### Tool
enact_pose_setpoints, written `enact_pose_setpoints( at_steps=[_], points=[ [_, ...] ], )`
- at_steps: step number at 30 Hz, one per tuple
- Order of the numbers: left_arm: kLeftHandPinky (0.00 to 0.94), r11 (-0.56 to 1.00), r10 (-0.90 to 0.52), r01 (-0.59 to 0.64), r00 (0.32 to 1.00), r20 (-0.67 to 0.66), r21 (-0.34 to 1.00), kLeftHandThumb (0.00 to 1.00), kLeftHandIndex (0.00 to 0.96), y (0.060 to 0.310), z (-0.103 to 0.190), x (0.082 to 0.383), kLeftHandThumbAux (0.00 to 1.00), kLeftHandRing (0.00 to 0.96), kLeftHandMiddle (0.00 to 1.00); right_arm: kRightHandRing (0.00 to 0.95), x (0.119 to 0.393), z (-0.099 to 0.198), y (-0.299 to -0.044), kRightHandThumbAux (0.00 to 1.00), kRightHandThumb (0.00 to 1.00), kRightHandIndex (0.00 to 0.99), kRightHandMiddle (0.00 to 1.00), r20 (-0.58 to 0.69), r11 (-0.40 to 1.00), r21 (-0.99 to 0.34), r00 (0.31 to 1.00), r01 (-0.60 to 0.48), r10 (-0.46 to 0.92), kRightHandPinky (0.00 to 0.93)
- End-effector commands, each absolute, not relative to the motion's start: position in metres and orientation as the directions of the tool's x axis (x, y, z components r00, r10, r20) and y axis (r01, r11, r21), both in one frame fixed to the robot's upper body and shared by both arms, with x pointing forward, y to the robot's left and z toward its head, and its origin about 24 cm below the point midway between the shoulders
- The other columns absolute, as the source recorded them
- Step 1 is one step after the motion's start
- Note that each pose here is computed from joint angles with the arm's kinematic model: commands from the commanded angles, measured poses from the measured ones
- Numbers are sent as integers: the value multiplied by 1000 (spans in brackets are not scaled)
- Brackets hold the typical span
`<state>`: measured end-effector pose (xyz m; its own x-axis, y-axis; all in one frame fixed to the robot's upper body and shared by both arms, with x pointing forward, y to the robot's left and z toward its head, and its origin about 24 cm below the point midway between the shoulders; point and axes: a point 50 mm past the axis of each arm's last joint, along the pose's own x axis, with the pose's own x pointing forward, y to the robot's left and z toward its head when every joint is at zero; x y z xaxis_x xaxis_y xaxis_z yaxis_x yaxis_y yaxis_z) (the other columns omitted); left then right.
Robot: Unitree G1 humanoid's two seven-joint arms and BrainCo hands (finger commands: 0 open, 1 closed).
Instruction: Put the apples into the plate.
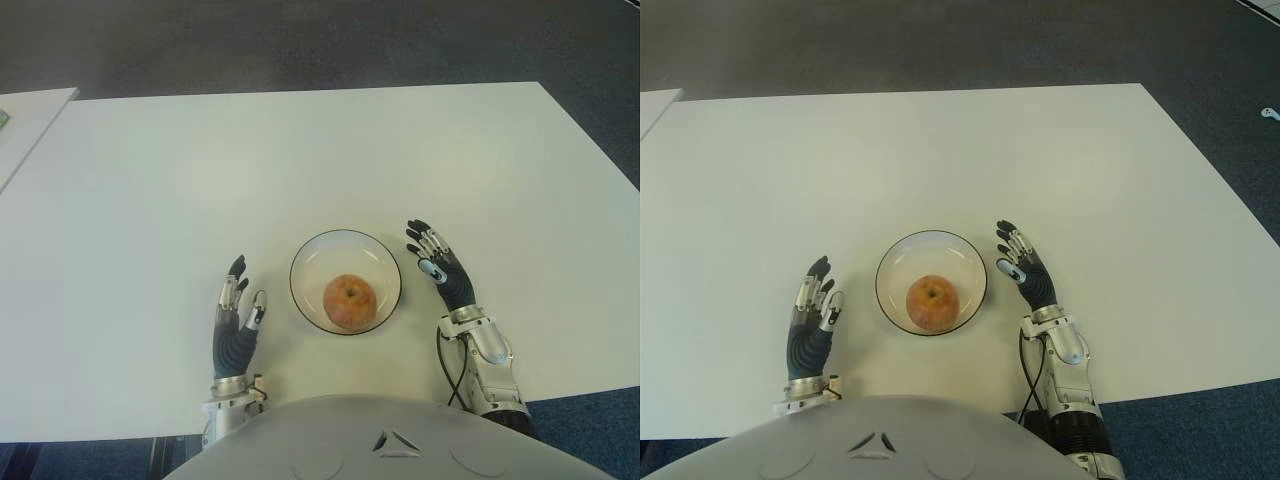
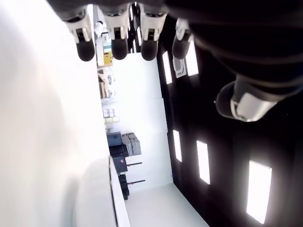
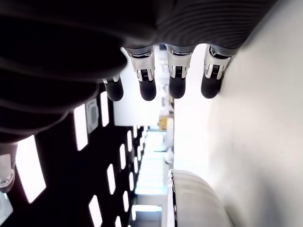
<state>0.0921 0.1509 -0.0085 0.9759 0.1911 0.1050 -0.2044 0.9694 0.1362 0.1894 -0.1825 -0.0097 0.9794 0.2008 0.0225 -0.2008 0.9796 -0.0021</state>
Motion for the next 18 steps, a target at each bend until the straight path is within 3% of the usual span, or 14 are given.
enact_pose_setpoints(
  at_steps=[1,18],
  points=[
    [0,966,195,-208,976,99,155,2,0,155,-11,94,437,0,0,0,178,-23,-173,435,155,1,9,-38,983,76,985,-167,170,0],
    [0,976,165,-180,978,125,123,25,0,161,-9,110,475,0,0,0,170,-30,-152,419,202,0,0,-89,981,182,992,-68,86,0]
  ],
)
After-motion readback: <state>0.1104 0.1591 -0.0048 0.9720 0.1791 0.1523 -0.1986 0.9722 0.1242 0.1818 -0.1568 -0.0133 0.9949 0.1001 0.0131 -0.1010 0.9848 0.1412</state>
